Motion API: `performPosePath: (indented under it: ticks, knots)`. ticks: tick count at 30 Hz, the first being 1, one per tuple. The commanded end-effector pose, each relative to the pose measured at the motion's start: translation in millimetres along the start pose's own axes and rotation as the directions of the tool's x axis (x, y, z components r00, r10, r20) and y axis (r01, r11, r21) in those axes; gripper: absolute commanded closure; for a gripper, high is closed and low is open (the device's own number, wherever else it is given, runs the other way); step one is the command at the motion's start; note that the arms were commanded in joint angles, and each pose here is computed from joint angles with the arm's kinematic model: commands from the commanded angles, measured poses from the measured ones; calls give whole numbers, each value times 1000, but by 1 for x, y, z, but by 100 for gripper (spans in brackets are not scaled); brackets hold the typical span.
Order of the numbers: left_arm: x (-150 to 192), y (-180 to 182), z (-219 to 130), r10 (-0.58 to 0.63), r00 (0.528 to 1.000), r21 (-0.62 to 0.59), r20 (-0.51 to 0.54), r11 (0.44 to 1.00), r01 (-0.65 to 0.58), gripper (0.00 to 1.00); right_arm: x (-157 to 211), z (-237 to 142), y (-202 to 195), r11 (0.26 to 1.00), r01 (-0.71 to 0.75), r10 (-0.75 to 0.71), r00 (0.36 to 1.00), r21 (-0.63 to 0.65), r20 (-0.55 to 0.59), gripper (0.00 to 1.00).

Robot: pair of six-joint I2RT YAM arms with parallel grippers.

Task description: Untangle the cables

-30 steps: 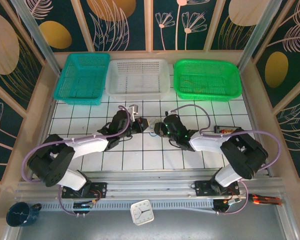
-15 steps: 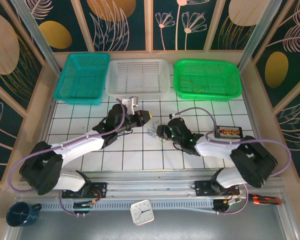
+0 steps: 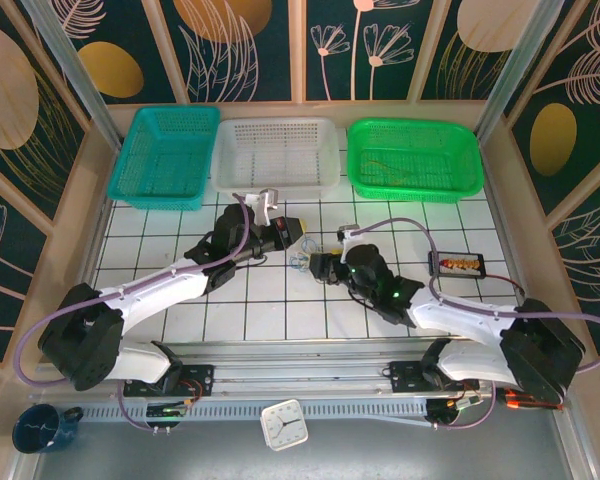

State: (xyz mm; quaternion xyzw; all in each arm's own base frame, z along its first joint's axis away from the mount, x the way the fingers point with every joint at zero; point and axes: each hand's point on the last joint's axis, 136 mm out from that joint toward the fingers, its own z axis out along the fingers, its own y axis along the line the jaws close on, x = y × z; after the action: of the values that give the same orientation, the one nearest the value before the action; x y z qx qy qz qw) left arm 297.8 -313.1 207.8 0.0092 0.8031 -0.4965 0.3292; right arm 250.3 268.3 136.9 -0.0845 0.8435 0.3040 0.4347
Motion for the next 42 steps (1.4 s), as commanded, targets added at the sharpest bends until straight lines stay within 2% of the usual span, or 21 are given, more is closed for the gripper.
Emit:
performPosePath:
  ticks: [1, 6, 9, 13, 16, 19, 26, 33, 35, 39, 42]
  knots:
    - [-11, -18, -1, -9, 1000, 50, 10, 999, 9, 100, -26, 11, 18, 999, 51, -49, 995, -16, 92, 41]
    - [-12, -23, -1, -17, 1000, 63, 8, 998, 16, 100, -35, 36, 21, 998, 61, -64, 989, 26, 131, 42]
    - [-11, -24, -1, -22, 1000, 65, 6, 998, 21, 100, -43, 45, 14, 997, 28, -43, 977, 76, 208, 44]
    - [-12, -28, -3, -28, 1000, 78, 5, 997, 28, 100, -41, 58, 5, 994, -13, -15, 969, 112, 246, 55]
    - [-17, -38, -6, -29, 999, 99, 15, 995, 27, 100, -25, 68, -2, 991, -25, -5, 976, 134, 219, 66]
    - [-25, -54, -12, -24, 999, 134, 28, 991, 20, 100, -6, 71, -11, 987, -33, 3, 982, 156, 188, 72]
    - [-57, -104, -28, -6, 997, 217, 78, 976, -11, 100, 33, 66, -35, 975, -83, 54, 988, 206, 141, 73]
    - [-100, -167, -53, 33, 987, 298, 158, 951, -80, 100, 58, 65, -37, 970, -80, 58, 993, 228, 101, 72]
    - [-109, -180, -60, 44, 982, 310, 181, 946, -100, 100, 64, 65, -37, 970, -77, 57, 994, 232, 92, 69]
    - [-125, -202, -73, 69, 973, 326, 220, 935, -140, 100, 73, 63, -38, 966, -74, 57, 995, 249, 76, 56]
    - [-132, -211, -78, 84, 967, 325, 241, 932, -162, 100, 78, 62, -40, 963, -79, 63, 996, 257, 71, 55]
